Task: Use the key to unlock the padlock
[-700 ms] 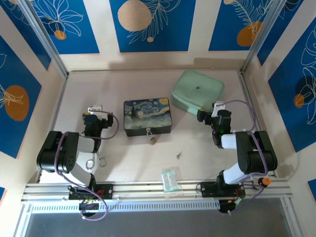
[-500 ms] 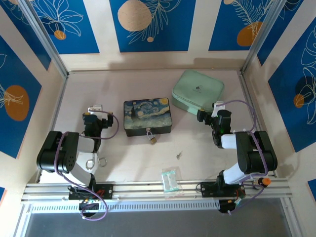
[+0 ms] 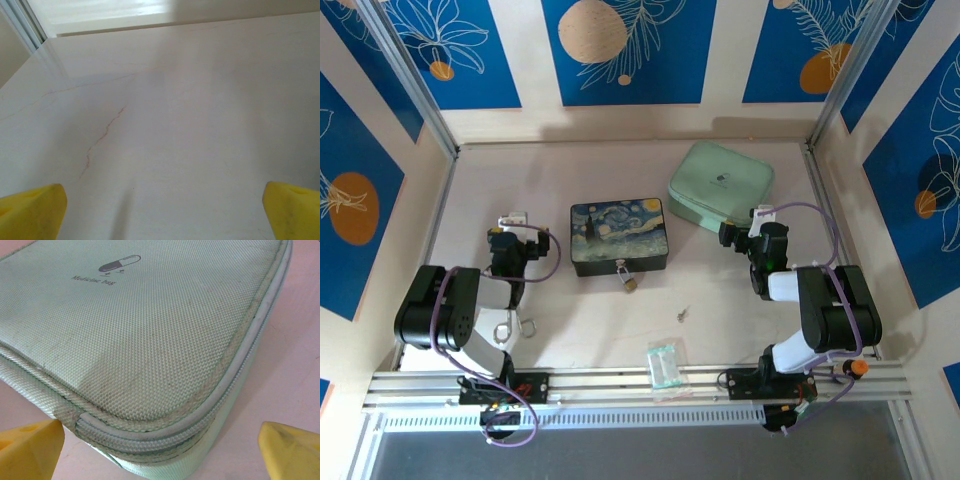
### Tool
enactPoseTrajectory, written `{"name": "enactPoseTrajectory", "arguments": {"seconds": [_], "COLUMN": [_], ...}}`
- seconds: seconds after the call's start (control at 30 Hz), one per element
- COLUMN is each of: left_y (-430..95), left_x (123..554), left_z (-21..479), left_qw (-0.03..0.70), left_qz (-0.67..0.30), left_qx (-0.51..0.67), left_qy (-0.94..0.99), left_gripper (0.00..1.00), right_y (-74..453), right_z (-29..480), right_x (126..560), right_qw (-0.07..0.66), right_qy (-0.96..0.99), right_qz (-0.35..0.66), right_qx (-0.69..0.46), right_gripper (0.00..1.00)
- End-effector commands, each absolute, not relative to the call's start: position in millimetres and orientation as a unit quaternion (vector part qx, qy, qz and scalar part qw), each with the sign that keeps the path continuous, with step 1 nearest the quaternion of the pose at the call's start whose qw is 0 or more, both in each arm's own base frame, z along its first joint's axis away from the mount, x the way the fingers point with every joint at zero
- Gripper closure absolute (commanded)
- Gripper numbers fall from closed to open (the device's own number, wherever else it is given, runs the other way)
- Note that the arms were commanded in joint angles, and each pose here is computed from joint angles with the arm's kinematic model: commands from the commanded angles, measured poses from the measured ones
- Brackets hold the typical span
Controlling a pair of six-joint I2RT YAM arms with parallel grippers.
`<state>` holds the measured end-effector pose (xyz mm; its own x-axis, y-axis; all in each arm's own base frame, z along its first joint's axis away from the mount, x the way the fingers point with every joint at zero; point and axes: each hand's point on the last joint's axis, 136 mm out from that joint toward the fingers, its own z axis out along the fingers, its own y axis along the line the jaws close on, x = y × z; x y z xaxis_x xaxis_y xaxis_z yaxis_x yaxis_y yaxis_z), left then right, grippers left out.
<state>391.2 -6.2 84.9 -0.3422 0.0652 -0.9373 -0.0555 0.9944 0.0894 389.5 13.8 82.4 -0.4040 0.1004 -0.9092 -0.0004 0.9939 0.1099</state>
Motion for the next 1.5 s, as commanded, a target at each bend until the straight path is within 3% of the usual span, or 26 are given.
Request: {"name": "enactPoseTrajectory", "arguments": {"seconds": [0.0, 0.17, 0.43, 0.6, 0.73, 0.8, 0.93, 1.0, 1.13, 1.47], "left_y": [-11.9, -11.4, 4.2, 5.9, -15.0, -25.2, -38.4, -51.0, -82.4, -158.0], "left_x": [395.2, 393.7, 374.1, 360.7, 344.8, 336.9, 308.8, 294.4, 270.6, 234.0], "left_z": [93.5, 96.5, 154.2, 182.4, 191.6, 195.8, 180.1, 168.2, 155.8, 141.7], "left_qw": [0.585, 0.591, 0.595, 0.583, 0.550, 0.541, 0.456, 0.408, 0.364, 0.335], "left_qz": [0.048, 0.048, 0.062, -0.007, -0.138, -0.181, -0.226, -0.230, -0.221, -0.253], "left_qx": [0.019, 0.016, -0.033, -0.131, -0.209, -0.216, -0.261, -0.254, -0.210, -0.129], "left_qy": [0.810, 0.805, 0.800, 0.801, 0.797, 0.792, 0.820, 0.846, 0.880, 0.899], "left_gripper": [0.00, 0.00, 0.00, 0.00, 0.00, 0.00, 0.00, 0.00, 0.00, 0.00], "right_y": [12.0, 11.9, 13.0, 22.9, 20.8, 34.1, 59.3, 76.3, 107.8, 159.9], "right_z": [95.0, 96.4, 138.9, 176.0, 185.0, 191.1, 185.2, 175.5, 147.0, 93.2], "right_x": [396.9, 396.2, 388.4, 370.7, 339.3, 326.9, 291.6, 274.1, 236.7, 171.7], "right_qw": [0.566, 0.568, 0.568, 0.563, 0.488, 0.454, 0.349, 0.296, 0.210, 0.152], "right_qy": [0.823, 0.821, 0.822, 0.821, 0.843, 0.847, 0.875, 0.891, 0.927, 0.969], "right_qz": [0.041, 0.043, 0.043, 0.087, 0.163, 0.224, 0.282, 0.296, 0.270, 0.175], "right_qx": [0.030, 0.029, 0.029, 0.041, 0.160, 0.162, 0.182, 0.179, 0.156, 0.085], "right_gripper": [0.01, 0.01, 0.01, 0.01, 0.01, 0.01, 0.00, 0.07, 0.17, 0.31]}}
